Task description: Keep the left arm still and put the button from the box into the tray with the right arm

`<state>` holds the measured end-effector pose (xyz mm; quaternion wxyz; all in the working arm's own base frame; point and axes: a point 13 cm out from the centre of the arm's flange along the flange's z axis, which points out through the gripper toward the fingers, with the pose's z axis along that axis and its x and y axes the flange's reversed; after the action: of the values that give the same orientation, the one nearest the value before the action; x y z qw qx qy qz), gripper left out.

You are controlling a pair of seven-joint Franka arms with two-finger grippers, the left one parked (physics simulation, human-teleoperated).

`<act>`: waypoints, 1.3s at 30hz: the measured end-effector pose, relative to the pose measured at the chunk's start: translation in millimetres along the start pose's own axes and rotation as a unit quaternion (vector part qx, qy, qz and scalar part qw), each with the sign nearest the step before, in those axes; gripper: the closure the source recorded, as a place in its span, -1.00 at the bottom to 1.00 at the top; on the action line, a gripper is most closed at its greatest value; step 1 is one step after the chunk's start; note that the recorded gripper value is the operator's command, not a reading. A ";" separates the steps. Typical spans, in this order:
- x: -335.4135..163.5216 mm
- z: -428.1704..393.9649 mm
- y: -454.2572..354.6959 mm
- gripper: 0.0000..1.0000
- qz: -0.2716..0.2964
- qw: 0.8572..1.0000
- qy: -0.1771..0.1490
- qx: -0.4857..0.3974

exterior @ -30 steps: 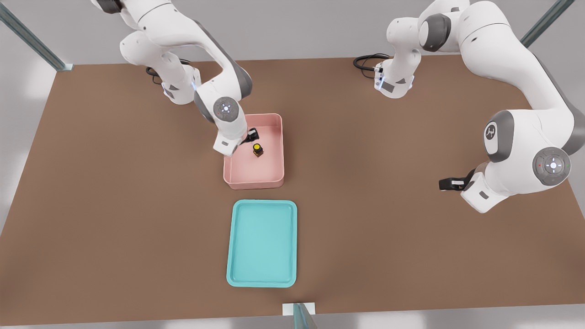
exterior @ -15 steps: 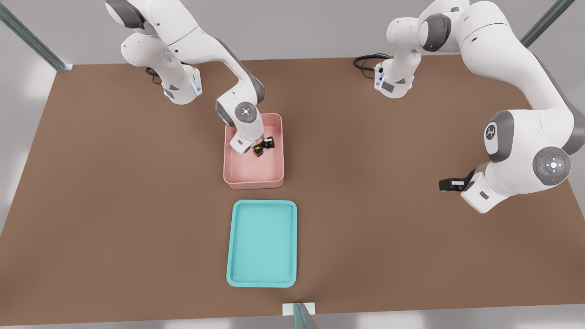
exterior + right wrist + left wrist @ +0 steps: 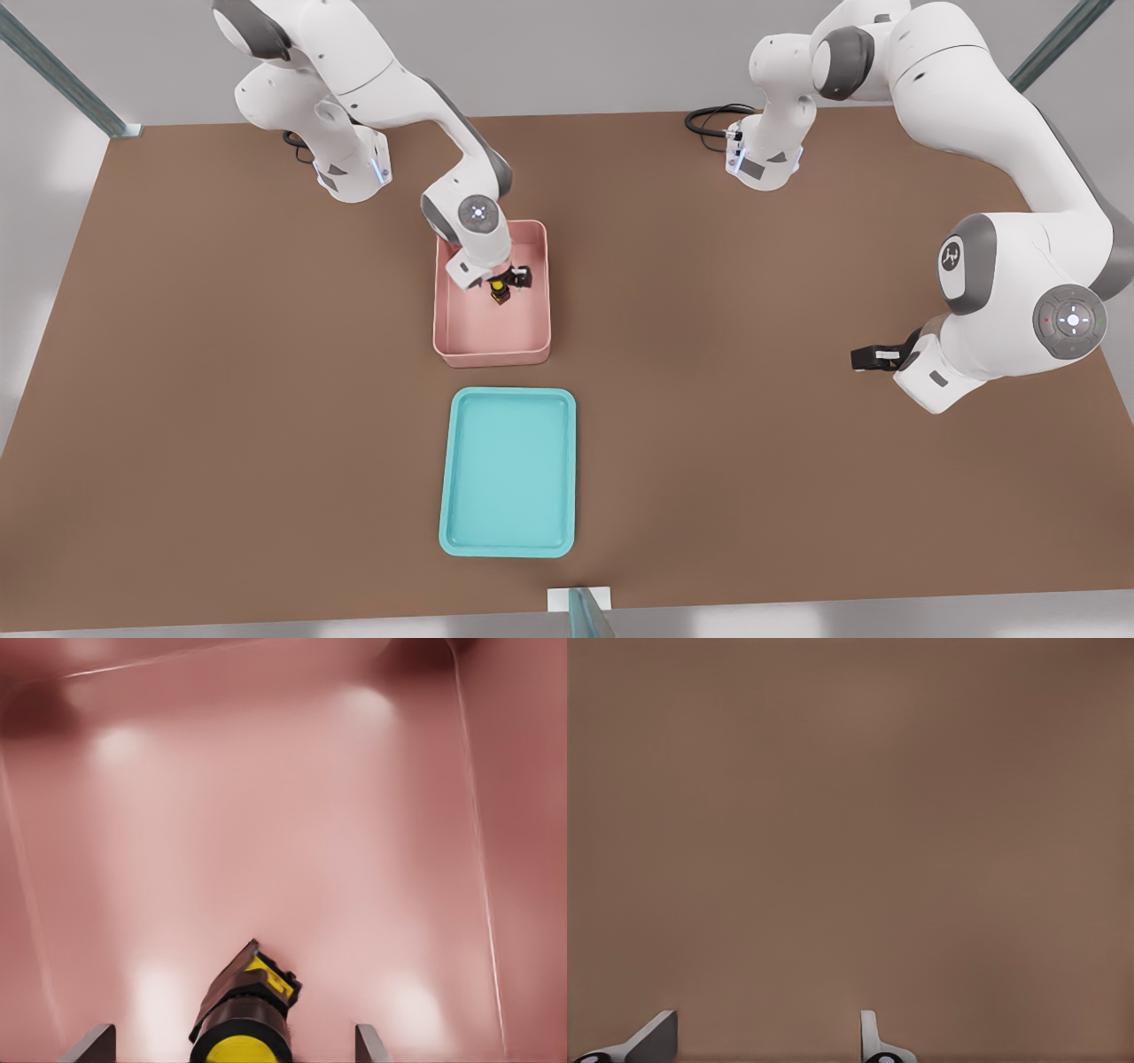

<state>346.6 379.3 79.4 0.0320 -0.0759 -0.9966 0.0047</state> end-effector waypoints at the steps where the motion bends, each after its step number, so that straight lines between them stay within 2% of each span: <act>1: 1.0 1.2 -1.6 -1.00 0.004 1.000 0.000 0.001; 3: 1.6 2.1 -2.6 -0.97 0.011 1.000 0.000 0.001; 6: 1.3 2.0 -2.3 -0.23 0.020 1.000 -0.001 -0.001; 7: 1.0 2.0 -2.2 -0.05 0.023 1.000 -0.001 -0.002; 9: 0.1 1.7 -2.1 0.15 0.029 1.000 -0.001 -0.003; 11: -0.7 1.4 -1.8 0.26 0.033 0.999 -0.002 -0.004; 16: -7.7 -17.0 2.7 0.28 0.044 0.999 -0.011 -0.019; 22: -45.5 -101.0 20.9 0.29 0.067 0.995 -0.040 -0.061; 27: -126.9 -188.5 34.7 0.31 0.112 0.987 -0.064 -0.094; 31: -217.8 -231.2 38.9 0.31 0.155 0.980 -0.077 -0.101; 35: -289.7 -221.8 56.8 0.31 0.175 0.977 -0.079 -0.091; 39: -328.0 -175.2 68.2 0.30 0.183 0.978 -0.072 -0.071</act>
<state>691.8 397.8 232.5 -0.0468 -0.2587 -0.9633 -0.0550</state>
